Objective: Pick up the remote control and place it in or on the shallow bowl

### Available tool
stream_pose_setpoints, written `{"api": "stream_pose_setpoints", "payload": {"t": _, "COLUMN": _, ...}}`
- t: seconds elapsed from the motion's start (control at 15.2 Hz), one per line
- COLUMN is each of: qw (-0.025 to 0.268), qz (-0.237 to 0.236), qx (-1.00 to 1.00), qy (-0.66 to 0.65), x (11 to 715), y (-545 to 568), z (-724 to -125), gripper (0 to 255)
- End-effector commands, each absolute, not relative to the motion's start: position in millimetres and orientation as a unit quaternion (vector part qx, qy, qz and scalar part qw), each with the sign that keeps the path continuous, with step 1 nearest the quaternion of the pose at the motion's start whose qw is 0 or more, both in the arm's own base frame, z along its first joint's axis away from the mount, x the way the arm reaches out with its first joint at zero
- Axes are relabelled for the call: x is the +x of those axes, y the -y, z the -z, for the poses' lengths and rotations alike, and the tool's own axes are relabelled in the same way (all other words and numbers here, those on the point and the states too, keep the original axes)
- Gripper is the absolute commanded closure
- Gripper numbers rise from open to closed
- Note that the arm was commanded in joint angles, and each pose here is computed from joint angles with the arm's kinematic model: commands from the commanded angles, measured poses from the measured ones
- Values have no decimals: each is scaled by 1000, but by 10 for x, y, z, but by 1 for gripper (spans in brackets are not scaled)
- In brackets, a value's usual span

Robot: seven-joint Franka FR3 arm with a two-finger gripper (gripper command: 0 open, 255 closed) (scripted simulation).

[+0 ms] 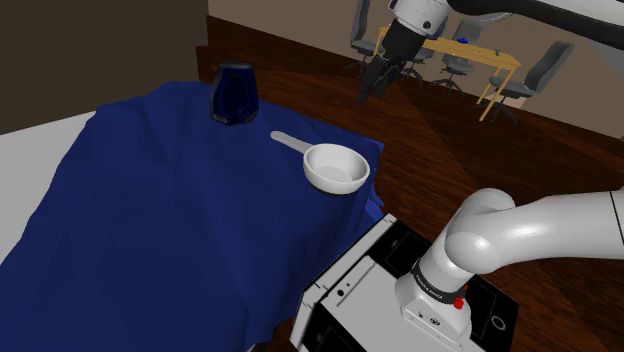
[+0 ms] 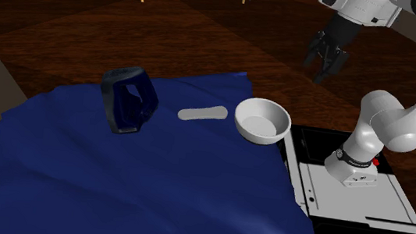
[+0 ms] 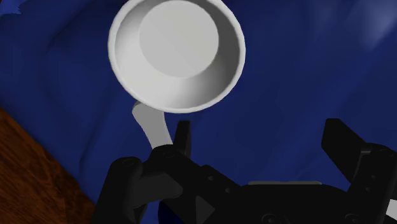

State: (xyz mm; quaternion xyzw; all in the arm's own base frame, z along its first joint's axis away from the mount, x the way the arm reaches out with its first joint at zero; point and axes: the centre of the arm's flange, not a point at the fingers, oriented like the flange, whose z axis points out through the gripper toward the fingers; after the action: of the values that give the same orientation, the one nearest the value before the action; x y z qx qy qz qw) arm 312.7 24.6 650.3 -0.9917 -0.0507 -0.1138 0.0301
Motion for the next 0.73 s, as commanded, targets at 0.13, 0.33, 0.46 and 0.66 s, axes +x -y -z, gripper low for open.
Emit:
{"api": "stream_pose_setpoints", "payload": {"t": 0.13, "qw": 28, "qz": 111, "qx": -992, "qy": 55, "x": 3326, "y": -181, "z": -6337, "gripper": 0}}
{"api": "stream_pose_setpoints", "payload": {"t": 0.33, "qw": 25, "qz": 107, "qx": -992, "qy": 62, "x": 3624, "y": -86, "z": -6087, "gripper": 0}}
{"api": "stream_pose_setpoints", "payload": {"t": 0.46, "qw": 22, "qz": 104, "qx": -992, "qy": 67, "x": 3823, "y": -23, "z": -5919, "gripper": 0}}
{"api": "stream_pose_setpoints", "payload": {"t": 0.66, "qw": 19, "qz": 100, "qx": -992, "qy": 74, "x": 4120, "y": 69, "z": -5666, "gripper": 0}}
